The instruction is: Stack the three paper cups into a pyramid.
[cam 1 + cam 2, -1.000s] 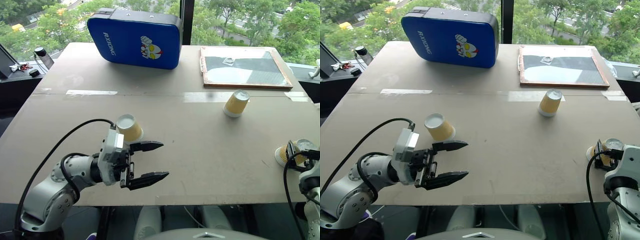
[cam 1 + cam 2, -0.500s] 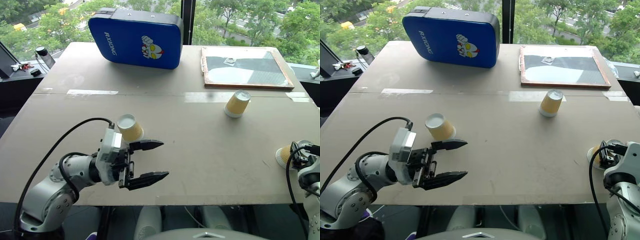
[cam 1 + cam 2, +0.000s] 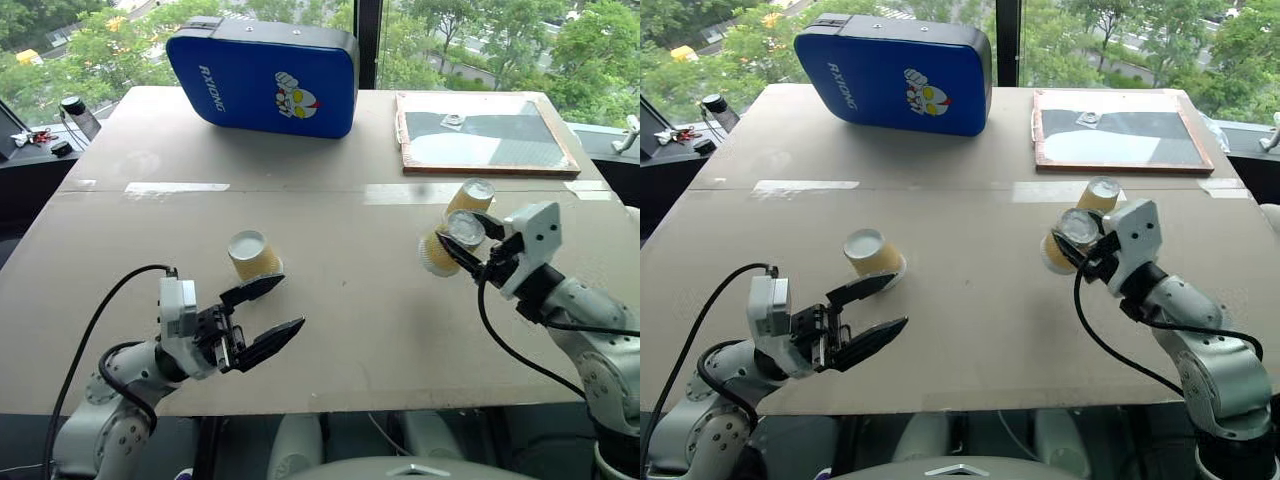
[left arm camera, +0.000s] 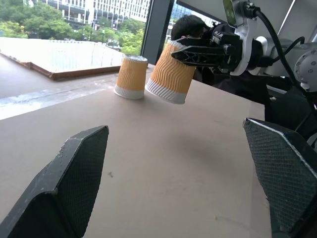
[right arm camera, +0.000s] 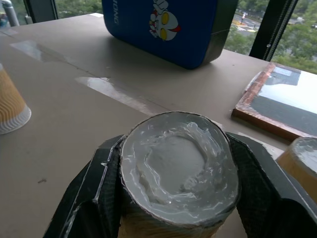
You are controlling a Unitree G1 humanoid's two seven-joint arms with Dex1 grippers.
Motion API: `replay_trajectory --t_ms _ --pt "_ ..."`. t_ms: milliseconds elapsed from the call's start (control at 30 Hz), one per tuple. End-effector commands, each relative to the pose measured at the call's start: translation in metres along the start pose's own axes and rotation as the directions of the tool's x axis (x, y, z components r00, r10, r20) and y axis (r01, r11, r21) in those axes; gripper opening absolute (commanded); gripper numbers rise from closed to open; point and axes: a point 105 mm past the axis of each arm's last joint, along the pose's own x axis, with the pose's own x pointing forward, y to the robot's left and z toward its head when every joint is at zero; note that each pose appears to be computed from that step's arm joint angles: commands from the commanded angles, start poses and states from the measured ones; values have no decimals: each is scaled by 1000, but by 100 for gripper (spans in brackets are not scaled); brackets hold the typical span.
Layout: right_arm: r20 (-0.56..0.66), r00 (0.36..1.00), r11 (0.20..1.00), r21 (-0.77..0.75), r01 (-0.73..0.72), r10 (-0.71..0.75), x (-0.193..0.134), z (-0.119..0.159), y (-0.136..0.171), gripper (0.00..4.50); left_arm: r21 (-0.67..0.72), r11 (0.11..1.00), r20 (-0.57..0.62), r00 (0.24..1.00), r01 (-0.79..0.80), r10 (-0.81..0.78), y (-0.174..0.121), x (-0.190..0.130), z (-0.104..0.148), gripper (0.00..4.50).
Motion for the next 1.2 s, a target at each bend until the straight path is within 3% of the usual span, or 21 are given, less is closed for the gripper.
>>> replay_trajectory --t_ms 33,500,1100,1133,1200 --pt "-6 999 999 -38 -38 38 17 -1 3 224 54 999 26 1000 7 -8 -12 2 22 450" --pt "22 991 984 -121 -127 131 56 5 15 224 40 996 1 997 -80 80 -19 -7 30 450" --pt "-105 991 990 -105 -91 80 61 -20 4 224 40 994 4 995 -99 99 -15 -19 28 450" --pt "-105 992 993 -95 -76 66 62 -22 1 328 36 994 5 995 -103 103 -15 -20 27 450" --pt "-115 991 992 -92 -82 71 62 -27 0 405 32 994 3 994 -109 109 -15 -22 26 450"
